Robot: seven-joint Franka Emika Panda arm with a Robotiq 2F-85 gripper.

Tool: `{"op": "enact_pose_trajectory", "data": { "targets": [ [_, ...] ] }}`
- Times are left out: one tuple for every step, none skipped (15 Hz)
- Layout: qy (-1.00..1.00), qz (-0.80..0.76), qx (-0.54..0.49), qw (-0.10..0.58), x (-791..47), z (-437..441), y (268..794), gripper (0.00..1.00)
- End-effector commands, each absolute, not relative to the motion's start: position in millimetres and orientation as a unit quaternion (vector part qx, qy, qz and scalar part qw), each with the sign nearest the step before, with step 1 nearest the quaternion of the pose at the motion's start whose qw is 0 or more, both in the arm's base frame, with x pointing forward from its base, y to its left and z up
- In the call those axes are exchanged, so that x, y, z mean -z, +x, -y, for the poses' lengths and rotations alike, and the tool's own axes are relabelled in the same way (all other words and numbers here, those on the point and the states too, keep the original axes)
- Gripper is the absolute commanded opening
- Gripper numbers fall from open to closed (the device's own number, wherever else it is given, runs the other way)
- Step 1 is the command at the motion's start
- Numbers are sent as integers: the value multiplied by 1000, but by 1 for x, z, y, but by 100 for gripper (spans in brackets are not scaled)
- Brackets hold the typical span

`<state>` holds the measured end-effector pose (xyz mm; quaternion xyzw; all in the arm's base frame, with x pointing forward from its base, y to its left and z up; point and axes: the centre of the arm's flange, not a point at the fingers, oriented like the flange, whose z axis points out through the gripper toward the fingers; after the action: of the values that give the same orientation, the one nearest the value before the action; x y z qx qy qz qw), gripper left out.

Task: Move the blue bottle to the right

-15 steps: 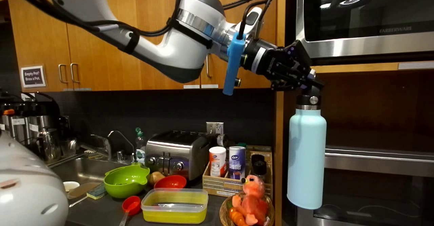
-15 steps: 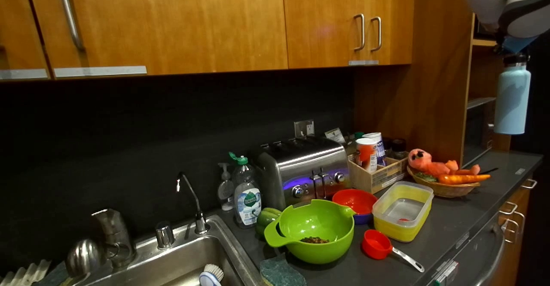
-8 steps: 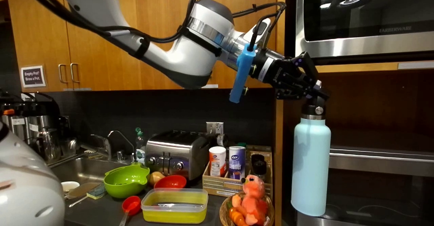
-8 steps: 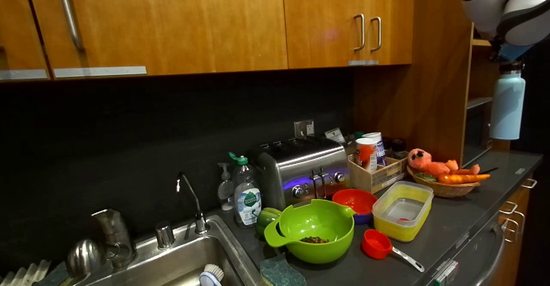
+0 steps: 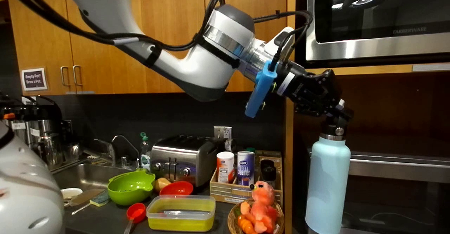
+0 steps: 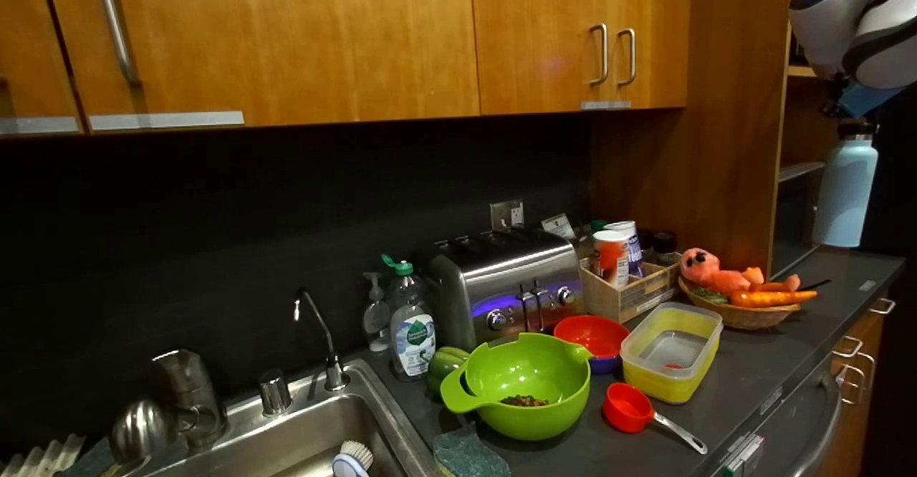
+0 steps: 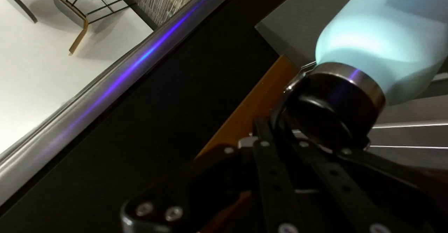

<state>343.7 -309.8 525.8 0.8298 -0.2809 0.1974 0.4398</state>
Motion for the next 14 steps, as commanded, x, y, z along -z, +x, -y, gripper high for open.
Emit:
{"op": "enact_pose_trajectory", "data": {
  "targets": [
    [829, 294, -215, 423, -530, 325, 346, 2],
    [831, 296, -216, 420, -529, 327, 346, 2],
    [832, 297, -216, 416, -528, 329, 345, 2],
    [833, 299, -215, 413, -527, 330, 345, 2],
    [834, 299, -214, 411, -527, 331, 345, 2],
    [836, 301, -210, 408, -526, 332, 345, 2],
    [837, 304, -206, 406, -524, 333, 345, 2],
    [839, 307, -199, 402, -522, 335, 346, 2],
    [841, 310, -193, 400, -520, 336, 345, 2],
    [843, 311, -189, 397, -517, 336, 344, 2],
    [844, 313, -186, 394, -515, 337, 344, 2],
    [845, 313, -183, 393, -513, 338, 344, 2],
    [846, 313, -180, 392, -511, 338, 343, 2],
    [846, 314, -177, 392, -509, 340, 342, 2]
  ]
}}
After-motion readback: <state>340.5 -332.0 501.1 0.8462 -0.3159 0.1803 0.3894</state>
